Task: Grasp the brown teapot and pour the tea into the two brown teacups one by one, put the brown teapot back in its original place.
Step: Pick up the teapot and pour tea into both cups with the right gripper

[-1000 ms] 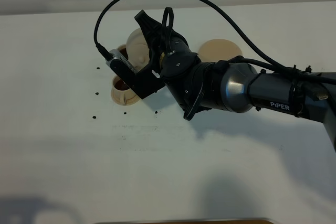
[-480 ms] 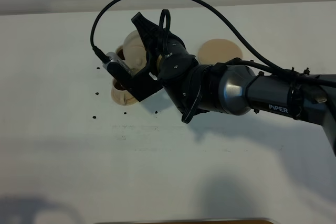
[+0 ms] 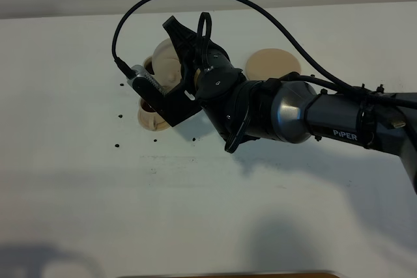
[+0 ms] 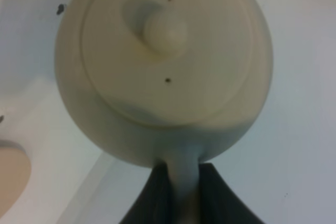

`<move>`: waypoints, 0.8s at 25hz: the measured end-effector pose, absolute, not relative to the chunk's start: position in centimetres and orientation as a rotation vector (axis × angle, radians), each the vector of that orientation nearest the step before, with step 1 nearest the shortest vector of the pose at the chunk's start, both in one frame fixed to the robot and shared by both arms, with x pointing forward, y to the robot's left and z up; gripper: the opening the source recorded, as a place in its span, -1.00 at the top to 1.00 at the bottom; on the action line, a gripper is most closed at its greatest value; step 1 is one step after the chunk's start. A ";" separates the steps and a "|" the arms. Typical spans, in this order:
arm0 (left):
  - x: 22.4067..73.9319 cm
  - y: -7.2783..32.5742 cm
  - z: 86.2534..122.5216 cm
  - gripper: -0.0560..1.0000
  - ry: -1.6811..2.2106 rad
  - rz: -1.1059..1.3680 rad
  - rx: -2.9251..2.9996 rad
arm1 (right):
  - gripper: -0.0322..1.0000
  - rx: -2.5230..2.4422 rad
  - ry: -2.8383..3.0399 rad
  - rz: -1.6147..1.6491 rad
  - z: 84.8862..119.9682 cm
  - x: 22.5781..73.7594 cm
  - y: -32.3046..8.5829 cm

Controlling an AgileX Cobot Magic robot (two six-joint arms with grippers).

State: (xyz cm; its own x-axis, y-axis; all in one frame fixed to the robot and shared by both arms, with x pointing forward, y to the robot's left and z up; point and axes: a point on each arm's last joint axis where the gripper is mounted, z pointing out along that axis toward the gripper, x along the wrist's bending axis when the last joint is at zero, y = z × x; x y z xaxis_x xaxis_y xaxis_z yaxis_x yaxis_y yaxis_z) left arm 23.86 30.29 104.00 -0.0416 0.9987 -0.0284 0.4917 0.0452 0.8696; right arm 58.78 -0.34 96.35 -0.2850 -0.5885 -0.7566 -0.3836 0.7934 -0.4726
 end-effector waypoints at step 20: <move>23.9 30.3 104.0 -0.23 1.622 0.916 1.530 | 0.77 -0.589 2.038 -0.129 95.7 58.4 -0.4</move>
